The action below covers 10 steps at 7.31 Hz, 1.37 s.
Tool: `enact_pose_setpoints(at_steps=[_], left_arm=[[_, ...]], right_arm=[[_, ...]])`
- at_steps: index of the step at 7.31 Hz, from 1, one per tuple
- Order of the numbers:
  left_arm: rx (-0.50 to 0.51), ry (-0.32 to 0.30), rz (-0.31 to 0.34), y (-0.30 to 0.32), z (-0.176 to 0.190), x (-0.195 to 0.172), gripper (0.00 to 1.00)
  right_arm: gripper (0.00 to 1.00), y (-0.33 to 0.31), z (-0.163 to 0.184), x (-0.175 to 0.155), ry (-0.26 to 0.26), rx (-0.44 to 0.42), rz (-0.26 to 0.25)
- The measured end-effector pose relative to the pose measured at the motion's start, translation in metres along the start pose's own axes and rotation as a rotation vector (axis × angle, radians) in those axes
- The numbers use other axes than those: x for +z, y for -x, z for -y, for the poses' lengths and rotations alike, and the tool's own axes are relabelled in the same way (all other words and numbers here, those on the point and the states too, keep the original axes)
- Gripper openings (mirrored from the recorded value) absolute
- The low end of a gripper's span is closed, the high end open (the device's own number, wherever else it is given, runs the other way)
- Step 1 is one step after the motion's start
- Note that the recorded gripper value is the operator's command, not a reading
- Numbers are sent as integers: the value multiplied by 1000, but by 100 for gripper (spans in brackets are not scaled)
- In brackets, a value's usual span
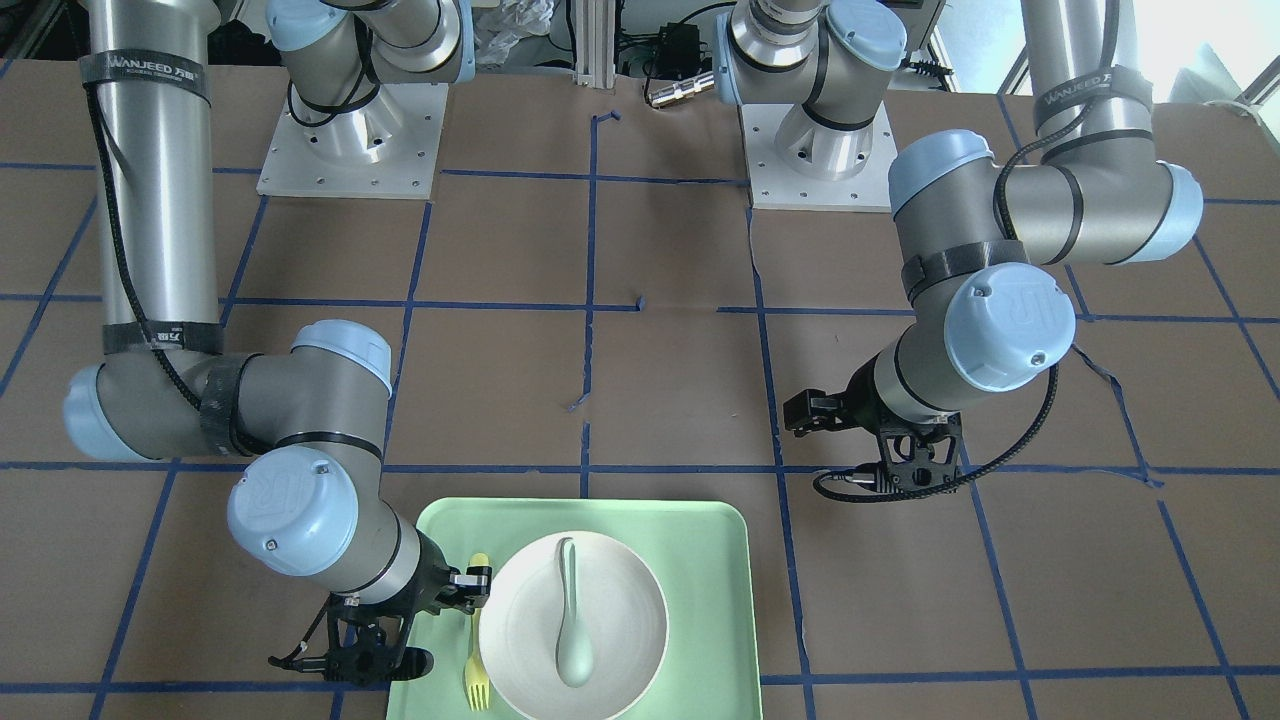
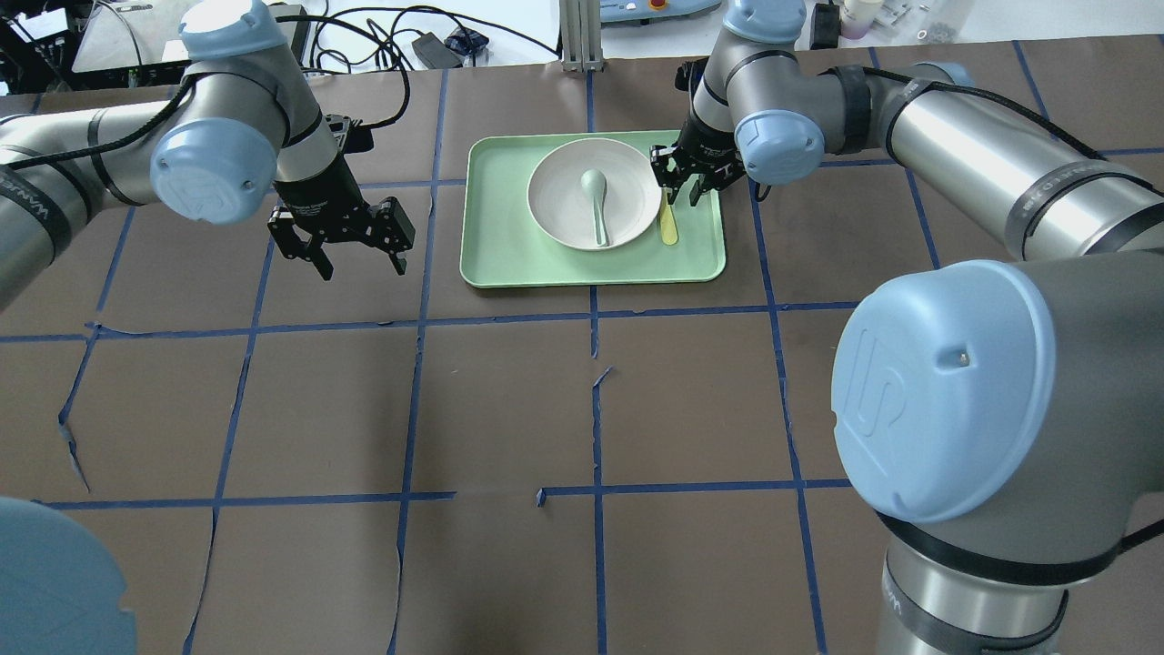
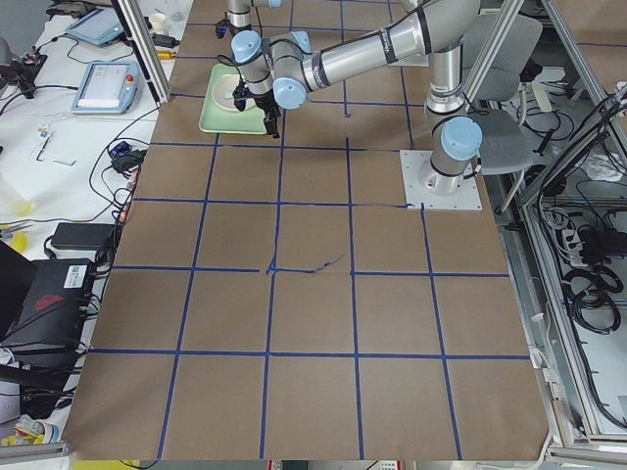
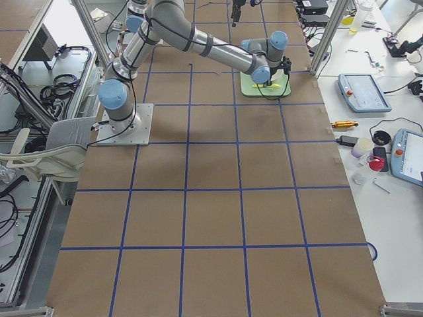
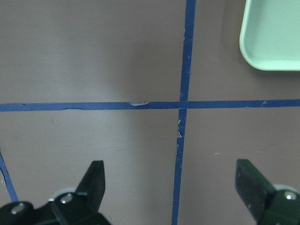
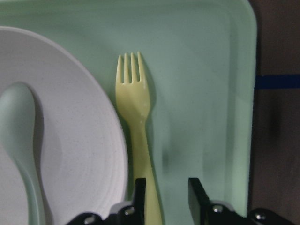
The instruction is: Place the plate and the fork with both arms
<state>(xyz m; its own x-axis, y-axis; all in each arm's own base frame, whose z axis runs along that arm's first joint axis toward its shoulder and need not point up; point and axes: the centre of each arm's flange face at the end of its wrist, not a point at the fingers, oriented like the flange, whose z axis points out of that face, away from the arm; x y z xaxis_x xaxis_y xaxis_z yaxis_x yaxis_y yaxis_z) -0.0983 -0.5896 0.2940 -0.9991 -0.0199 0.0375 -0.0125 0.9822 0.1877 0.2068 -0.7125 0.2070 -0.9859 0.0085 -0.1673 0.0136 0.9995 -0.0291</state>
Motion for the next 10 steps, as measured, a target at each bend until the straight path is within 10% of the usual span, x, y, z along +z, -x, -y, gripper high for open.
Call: enact_pose_setpoints(at_steps=[5, 10], left_arm=[[-17, -21, -12, -14, -40, -59, 100], [-49, -98, 51, -14, -67, -123, 100]], right_arm=[[100, 0, -61, -143, 18, -12, -181], [100, 30, -142, -247, 82, -28, -178]])
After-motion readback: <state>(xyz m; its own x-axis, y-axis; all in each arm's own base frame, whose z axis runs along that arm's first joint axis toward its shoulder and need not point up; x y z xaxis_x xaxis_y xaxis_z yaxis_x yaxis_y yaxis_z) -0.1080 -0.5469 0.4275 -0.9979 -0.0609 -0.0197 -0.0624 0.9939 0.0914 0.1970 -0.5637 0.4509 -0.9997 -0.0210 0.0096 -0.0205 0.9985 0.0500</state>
